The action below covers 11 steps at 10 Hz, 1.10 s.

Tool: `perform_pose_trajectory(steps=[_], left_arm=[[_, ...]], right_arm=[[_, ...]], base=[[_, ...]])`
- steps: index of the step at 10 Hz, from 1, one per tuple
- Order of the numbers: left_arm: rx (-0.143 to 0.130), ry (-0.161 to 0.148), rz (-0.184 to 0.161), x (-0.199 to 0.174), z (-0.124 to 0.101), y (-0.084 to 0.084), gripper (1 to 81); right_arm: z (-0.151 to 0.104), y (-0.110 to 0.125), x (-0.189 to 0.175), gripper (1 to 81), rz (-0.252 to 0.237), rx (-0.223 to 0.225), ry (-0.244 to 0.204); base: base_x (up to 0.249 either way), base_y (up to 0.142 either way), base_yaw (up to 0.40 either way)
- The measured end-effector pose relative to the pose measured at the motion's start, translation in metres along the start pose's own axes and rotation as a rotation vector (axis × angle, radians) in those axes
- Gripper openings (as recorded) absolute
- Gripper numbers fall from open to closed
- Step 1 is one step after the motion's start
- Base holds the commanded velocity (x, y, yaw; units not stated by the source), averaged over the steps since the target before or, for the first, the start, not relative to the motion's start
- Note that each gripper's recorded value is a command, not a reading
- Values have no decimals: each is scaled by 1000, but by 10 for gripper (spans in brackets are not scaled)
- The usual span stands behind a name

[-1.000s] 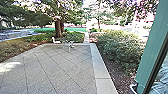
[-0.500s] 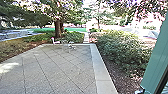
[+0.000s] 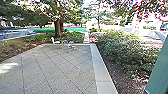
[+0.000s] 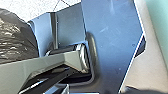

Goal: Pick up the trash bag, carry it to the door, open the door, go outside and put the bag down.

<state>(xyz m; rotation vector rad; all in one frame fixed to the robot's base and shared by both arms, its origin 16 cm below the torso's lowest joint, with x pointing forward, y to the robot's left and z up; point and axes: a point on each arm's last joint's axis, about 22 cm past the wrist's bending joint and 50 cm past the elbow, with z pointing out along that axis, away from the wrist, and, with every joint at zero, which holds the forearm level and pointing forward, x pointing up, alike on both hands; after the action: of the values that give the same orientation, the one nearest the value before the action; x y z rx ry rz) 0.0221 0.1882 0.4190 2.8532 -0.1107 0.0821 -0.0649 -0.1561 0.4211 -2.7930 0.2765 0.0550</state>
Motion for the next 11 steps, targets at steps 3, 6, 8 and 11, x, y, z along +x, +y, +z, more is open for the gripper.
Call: perform_pose_trajectory(steps=[3, 6, 8, 11], left_arm=[[-1, -6, -2, -5, 0, 0, 10], [3, 13, -48, -12, -1, -2, 10], [13, 30, -114, -27, -4, -7, 10], [25, 60, -215, -48, -6, -12, 10]], right_arm=[[0, 3, -4, 811, 2, -3, -4], [-1, 2, 4, 811, -43, -6, -20], [-1, 1, 18, 811, -109, -11, -37], [-2, -2, 35, 811, -209, -19, -71]], base=[[0, 0, 0], [0, 0, 0], [0, 0, 0], [0, 0, 0]])
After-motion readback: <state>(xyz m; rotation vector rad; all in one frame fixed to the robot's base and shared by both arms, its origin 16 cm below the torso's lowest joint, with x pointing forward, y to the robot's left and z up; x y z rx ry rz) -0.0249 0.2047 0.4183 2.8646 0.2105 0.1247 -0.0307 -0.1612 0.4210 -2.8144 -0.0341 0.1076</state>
